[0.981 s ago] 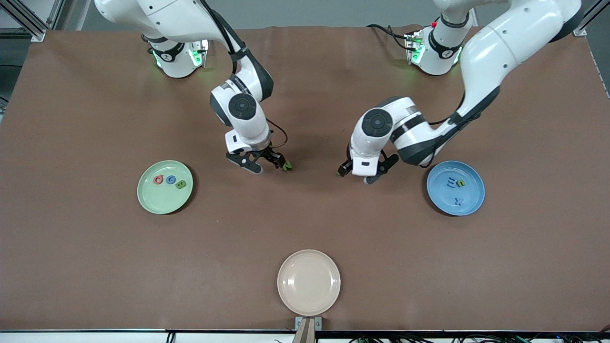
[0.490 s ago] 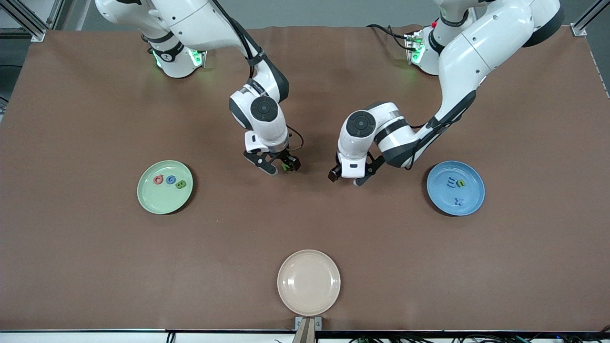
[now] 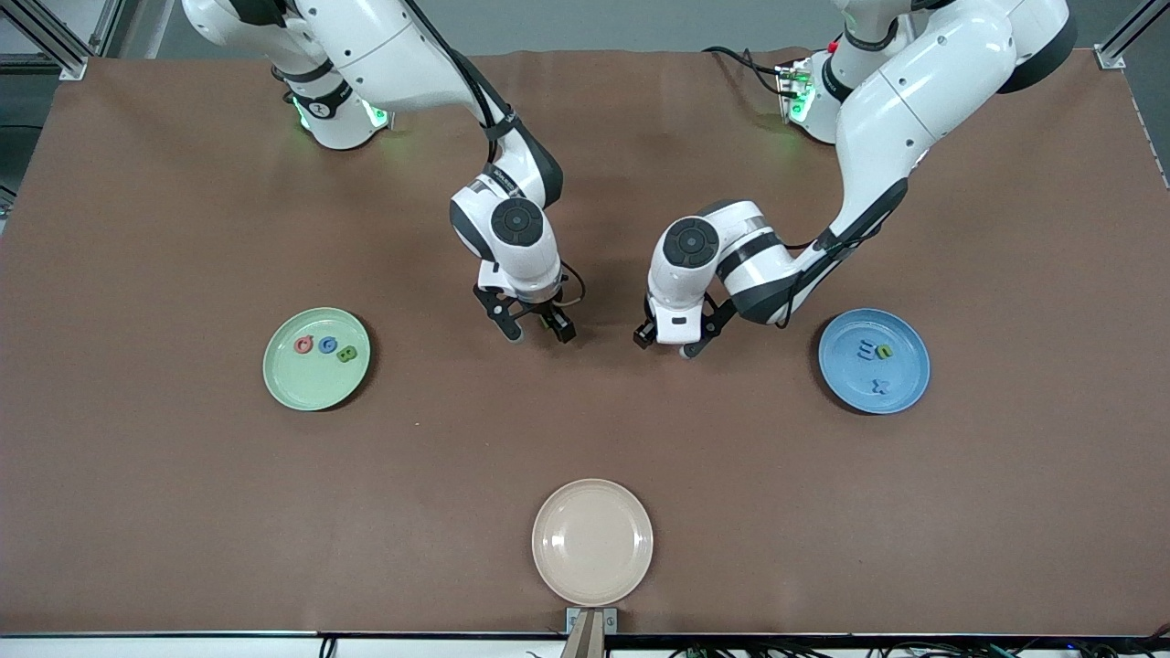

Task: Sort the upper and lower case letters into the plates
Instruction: 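Grasp the green b with the left gripper while the right grasps green N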

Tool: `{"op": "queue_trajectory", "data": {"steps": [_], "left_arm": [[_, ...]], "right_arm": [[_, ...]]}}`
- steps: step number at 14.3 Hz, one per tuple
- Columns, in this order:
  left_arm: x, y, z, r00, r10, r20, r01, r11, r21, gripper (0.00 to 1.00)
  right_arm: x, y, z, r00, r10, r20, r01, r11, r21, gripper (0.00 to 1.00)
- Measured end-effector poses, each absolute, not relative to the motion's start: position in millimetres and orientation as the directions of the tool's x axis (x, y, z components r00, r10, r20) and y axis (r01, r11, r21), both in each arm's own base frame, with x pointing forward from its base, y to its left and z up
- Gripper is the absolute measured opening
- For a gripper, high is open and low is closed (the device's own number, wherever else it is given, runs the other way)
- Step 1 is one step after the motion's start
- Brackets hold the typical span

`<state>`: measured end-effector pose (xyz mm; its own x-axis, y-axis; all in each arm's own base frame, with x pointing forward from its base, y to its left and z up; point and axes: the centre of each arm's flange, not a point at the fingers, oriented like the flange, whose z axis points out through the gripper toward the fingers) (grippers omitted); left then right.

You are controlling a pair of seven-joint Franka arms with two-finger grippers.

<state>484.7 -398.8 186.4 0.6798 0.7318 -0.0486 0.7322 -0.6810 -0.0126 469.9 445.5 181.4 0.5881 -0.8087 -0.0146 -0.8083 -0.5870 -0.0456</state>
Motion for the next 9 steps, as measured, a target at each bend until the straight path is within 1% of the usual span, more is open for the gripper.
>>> {"op": "queue_trajectory", "data": {"steps": [1,2,3,4,6,7,8,9], "left_arm": [[484,-399,185,0.679,0.733,-0.052,0.733,-0.68,-0.013,0.76],[485,-399,184,0.678,0.733,-0.055,0.734,-0.679,-0.012,0.76],[485,-400,183,0.678,0.733,-0.058,0.734,-0.679,-0.01,0.76],[484,-401,181,0.679,0.732,-0.06,0.733,-0.681,-0.011,0.76],[482,-403,177,0.681,0.73,-0.055,0.73,-0.683,-0.016,0.74],[482,-404,174,0.682,0.729,-0.051,0.729,-0.684,-0.018,0.72],[482,-405,173,0.683,0.729,-0.049,0.729,-0.684,-0.019,0.72],[482,-405,173,0.683,0.729,-0.048,0.729,-0.684,-0.019,0.67]], "right_arm": [[470,445,181,0.584,-0.812,-0.014,-0.811,-0.583,-0.042,0.89],[470,445,181,0.582,-0.813,-0.013,-0.813,-0.581,-0.039,0.89],[470,445,181,0.582,-0.813,-0.013,-0.813,-0.581,-0.035,0.84],[468,445,180,0.584,-0.811,-0.011,-0.811,-0.584,-0.026,0.83],[465,447,179,0.592,-0.806,-0.005,-0.806,-0.592,-0.014,0.73],[463,449,179,0.597,-0.802,-0.003,-0.802,-0.597,-0.013,0.73],[461,450,179,0.602,-0.799,-0.001,-0.799,-0.602,-0.011,0.67],[459,452,179,0.604,-0.797,0.0,-0.797,-0.604,-0.01,0.56]]}}
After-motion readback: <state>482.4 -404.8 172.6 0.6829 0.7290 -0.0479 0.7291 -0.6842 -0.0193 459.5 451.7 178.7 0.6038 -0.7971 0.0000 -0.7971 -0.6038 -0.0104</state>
